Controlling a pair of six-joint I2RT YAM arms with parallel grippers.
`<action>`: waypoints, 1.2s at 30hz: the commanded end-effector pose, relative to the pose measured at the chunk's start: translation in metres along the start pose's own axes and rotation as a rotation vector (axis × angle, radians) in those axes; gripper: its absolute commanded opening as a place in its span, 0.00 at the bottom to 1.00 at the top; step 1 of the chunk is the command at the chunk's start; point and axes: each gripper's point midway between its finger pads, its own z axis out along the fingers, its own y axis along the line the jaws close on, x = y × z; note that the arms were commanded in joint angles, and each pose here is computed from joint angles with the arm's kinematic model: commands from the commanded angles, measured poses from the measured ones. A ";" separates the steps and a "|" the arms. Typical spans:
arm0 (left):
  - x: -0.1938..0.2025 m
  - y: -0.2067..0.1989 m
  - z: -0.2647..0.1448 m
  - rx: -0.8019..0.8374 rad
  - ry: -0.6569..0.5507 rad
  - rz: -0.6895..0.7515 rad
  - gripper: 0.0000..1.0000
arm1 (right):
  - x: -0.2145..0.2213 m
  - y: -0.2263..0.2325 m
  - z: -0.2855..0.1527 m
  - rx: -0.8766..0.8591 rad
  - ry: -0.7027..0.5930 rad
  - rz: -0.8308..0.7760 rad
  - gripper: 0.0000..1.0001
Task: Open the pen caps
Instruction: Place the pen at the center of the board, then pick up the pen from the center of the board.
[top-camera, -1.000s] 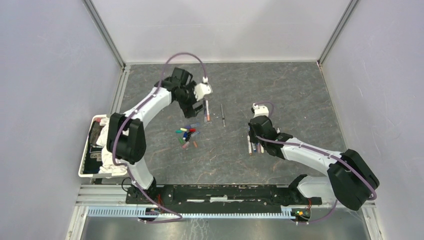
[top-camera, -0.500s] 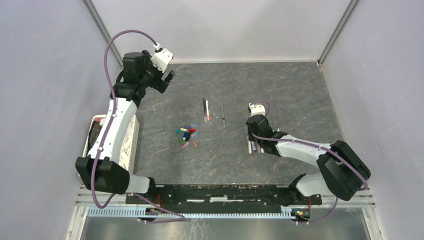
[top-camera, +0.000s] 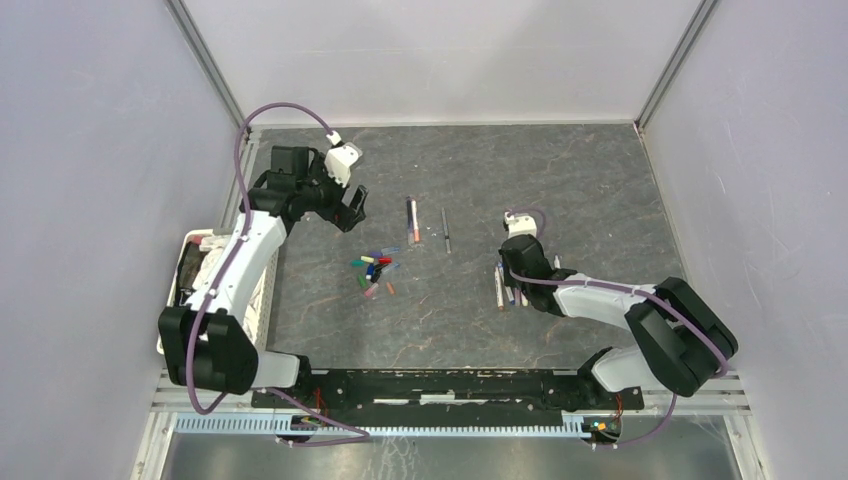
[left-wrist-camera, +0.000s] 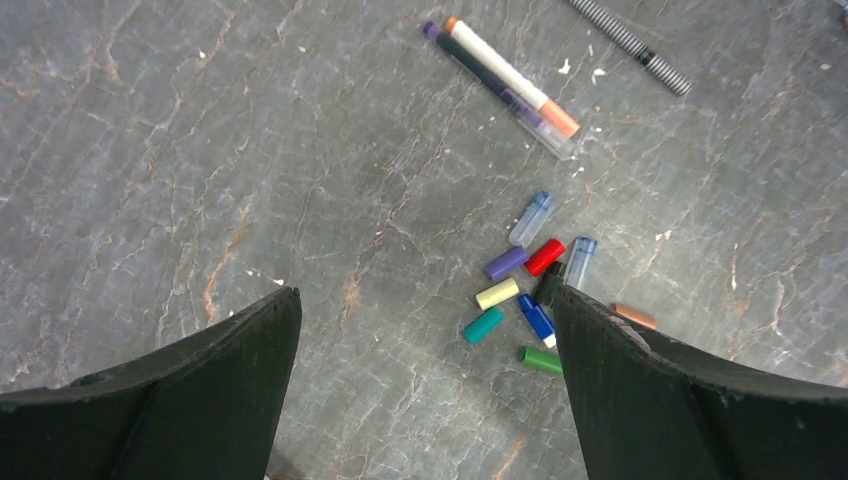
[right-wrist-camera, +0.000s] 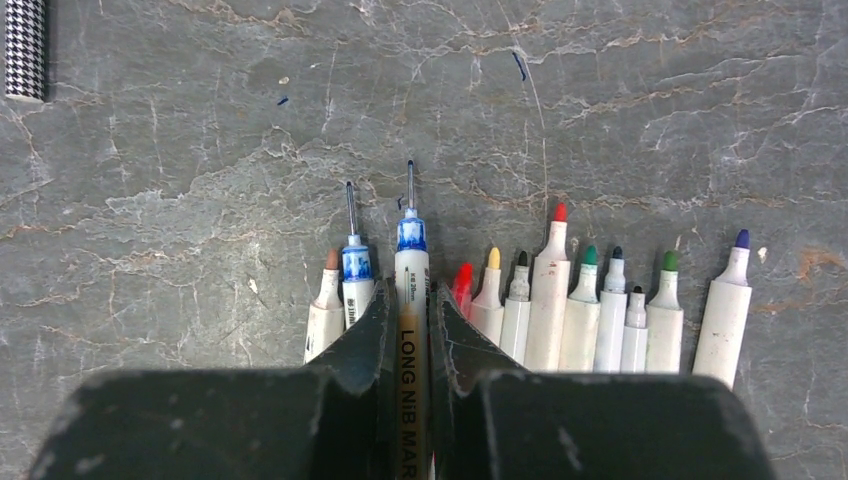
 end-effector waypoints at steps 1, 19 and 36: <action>-0.023 -0.011 -0.017 0.021 -0.093 -0.028 1.00 | -0.005 0.008 0.005 -0.037 -0.026 0.019 0.10; 0.003 -0.016 0.000 0.040 0.002 -0.046 1.00 | -0.002 0.020 -0.010 -0.106 0.000 0.149 0.31; 0.000 -0.017 0.001 0.092 0.025 -0.095 1.00 | -0.154 0.071 0.003 -0.145 -0.098 0.078 0.59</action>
